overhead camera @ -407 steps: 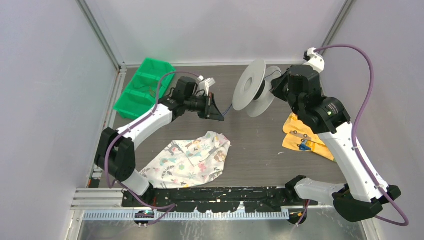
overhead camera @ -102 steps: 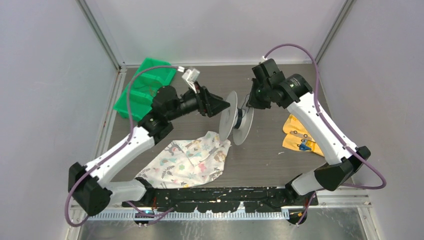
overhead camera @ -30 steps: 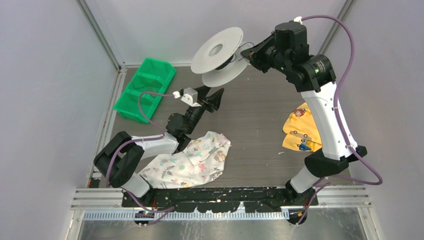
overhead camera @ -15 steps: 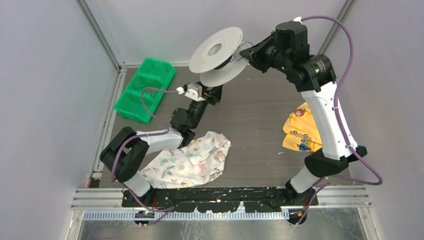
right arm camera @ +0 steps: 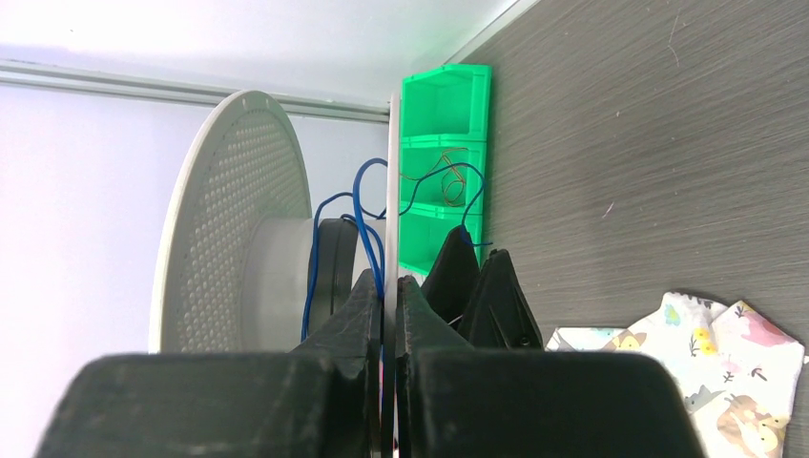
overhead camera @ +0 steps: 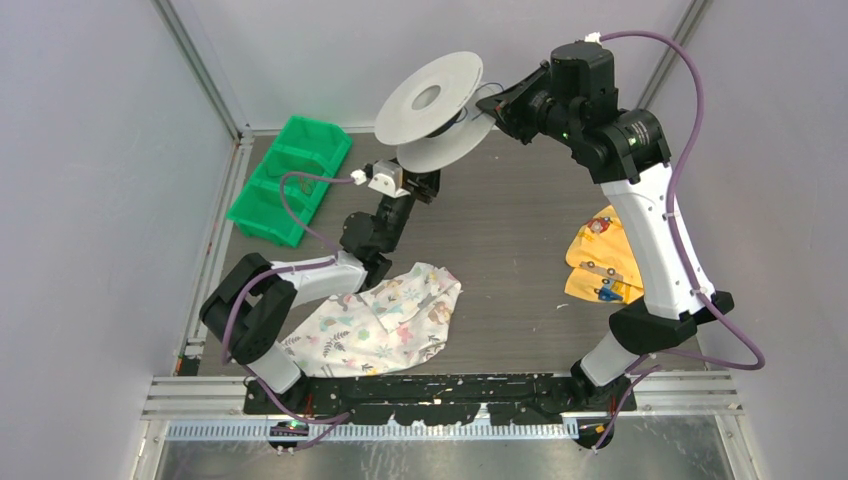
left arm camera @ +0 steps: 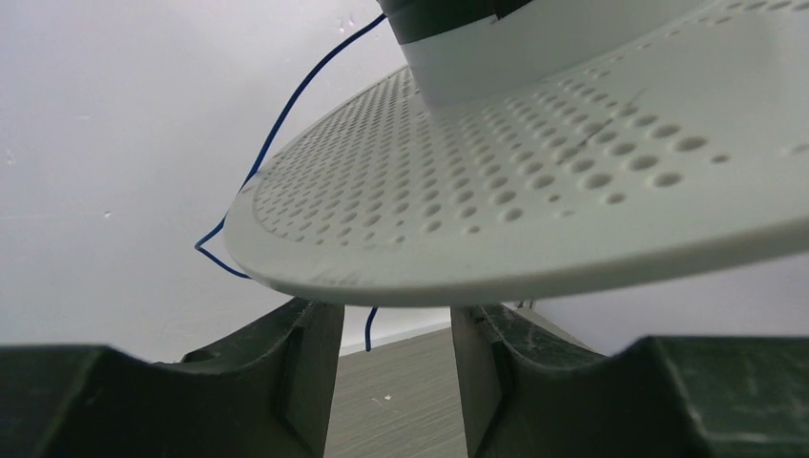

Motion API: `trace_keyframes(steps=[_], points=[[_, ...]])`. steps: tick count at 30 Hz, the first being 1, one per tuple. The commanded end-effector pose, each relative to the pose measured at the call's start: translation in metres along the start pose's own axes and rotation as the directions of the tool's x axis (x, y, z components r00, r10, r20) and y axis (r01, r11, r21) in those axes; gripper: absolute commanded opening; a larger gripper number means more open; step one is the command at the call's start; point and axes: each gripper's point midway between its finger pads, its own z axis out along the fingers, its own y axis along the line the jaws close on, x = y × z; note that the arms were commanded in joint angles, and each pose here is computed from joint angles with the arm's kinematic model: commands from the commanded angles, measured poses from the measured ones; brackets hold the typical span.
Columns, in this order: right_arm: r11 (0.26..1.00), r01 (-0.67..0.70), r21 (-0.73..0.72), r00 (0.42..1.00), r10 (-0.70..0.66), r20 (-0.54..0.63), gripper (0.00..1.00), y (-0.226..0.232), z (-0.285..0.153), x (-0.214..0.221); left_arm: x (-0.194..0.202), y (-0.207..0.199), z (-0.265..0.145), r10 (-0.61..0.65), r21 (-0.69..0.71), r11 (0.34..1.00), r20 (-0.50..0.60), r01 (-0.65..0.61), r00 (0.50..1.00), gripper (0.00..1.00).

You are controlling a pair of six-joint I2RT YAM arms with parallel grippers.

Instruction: Wrap the cables

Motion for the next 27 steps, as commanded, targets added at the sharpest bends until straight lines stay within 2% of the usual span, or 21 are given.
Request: trace_keyframes(steps=[1, 6, 9, 19, 20, 23, 24, 27], points=[[0.985, -0.047, -0.164, 0.997, 0.056, 0.051, 0.01, 0.040, -0.024, -0.019, -0.031, 0.007, 0.010, 0.021, -0.035, 0.999, 0.097, -0.017, 0.995, 0.43], [0.985, -0.048, -0.166, 0.997, 0.056, 0.043, 0.01, 0.040, -0.023, -0.018, -0.027, 0.010, 0.010, 0.024, -0.044, 0.999, 0.089, -0.020, 0.996, 0.16], [0.985, -0.051, -0.164, 0.997, 0.059, 0.045, 0.01, 0.039, -0.023, -0.019, -0.027, 0.010, 0.010, 0.025, -0.047, 0.999, 0.089, -0.020, 0.996, 0.03], [0.984, -0.058, -0.167, 0.996, 0.068, 0.053, 0.01, 0.037, -0.022, -0.022, -0.023, 0.022, -0.006, 0.032, -0.094, 0.995, 0.060, -0.026, 0.998, 0.00], [0.984, -0.060, -0.169, 0.996, 0.069, 0.051, 0.01, 0.037, -0.022, -0.022, -0.022, 0.024, -0.008, 0.045, -0.099, 0.994, 0.055, -0.039, 0.998, 0.05], [0.983, -0.062, -0.172, 0.996, 0.071, 0.046, 0.01, 0.038, -0.021, -0.022, -0.019, 0.032, -0.012, 0.062, -0.137, 0.989, 0.041, -0.056, 0.997, 0.46], [0.983, -0.063, -0.173, 0.996, 0.072, 0.044, 0.01, 0.038, -0.021, -0.022, -0.018, 0.034, -0.013, 0.064, -0.151, 0.987, 0.037, -0.058, 0.997, 0.51], [0.983, -0.064, -0.173, 0.997, 0.072, 0.042, 0.01, 0.038, -0.021, -0.021, -0.013, 0.036, -0.013, 0.073, -0.155, 0.986, 0.027, -0.068, 0.997, 0.59]])
